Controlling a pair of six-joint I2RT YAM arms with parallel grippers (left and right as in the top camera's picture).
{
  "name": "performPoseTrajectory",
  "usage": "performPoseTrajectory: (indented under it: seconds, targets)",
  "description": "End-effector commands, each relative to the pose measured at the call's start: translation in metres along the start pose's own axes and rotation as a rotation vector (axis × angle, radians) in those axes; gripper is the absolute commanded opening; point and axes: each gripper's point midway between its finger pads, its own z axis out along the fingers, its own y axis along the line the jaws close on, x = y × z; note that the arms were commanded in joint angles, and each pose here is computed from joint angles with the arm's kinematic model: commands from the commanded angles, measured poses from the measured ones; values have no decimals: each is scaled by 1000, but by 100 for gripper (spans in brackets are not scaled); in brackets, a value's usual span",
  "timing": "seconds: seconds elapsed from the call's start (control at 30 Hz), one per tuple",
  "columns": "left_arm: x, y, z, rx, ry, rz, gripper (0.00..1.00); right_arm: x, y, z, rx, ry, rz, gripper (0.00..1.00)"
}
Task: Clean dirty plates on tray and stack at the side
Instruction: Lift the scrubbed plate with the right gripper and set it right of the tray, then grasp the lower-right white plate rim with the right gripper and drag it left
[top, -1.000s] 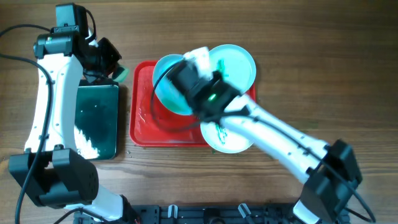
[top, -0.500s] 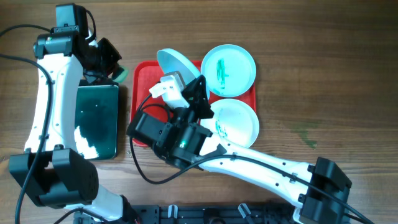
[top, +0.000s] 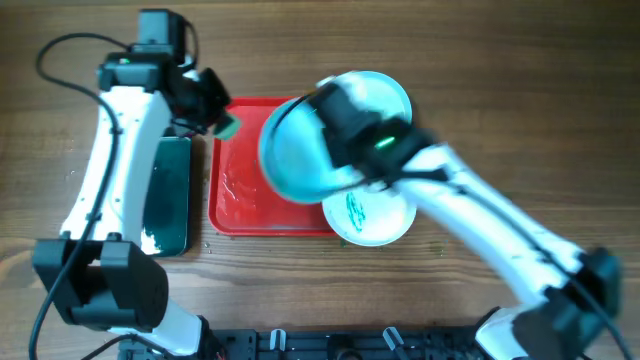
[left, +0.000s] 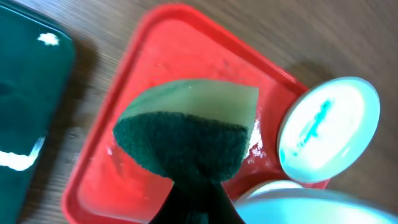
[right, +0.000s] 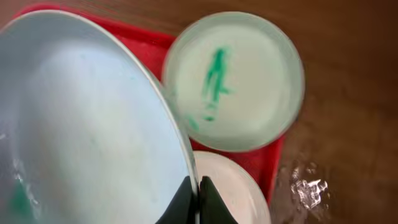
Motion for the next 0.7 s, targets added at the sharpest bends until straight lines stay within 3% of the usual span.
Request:
performPoseTrajectory:
  seconds: [0.0, 0.13, 0.27, 0.37, 0.53, 0.57, 0.6, 0.67]
  targets:
    - [15, -12, 12, -19, 11, 29, 4, -1, -57, -17, -157, 72, 259, 4]
    - [13, -18, 13, -21, -19, 36, 4, 42, -187, 7, 27, 176, 545, 4]
    - [12, -19, 14, -21, -22, 38, 4, 116, -259, 33, 119, 257, 785, 4]
    - [10, -19, 14, -23, -29, 38, 4, 144, -279, 51, 131, 240, 840, 4]
    - [8, -21, 14, -14, -39, 40, 4, 180, -273, 80, 140, 240, 857, 4]
    - [7, -21, 14, -12, -42, 40, 4, 184, -272, 81, 142, 247, 858, 18]
    - [7, -22, 14, -11, -44, 41, 4, 184, -271, 81, 136, 251, 859, 38]
    - [5, -23, 14, -6, -50, 42, 4, 177, -260, 74, 71, 275, 872, 41]
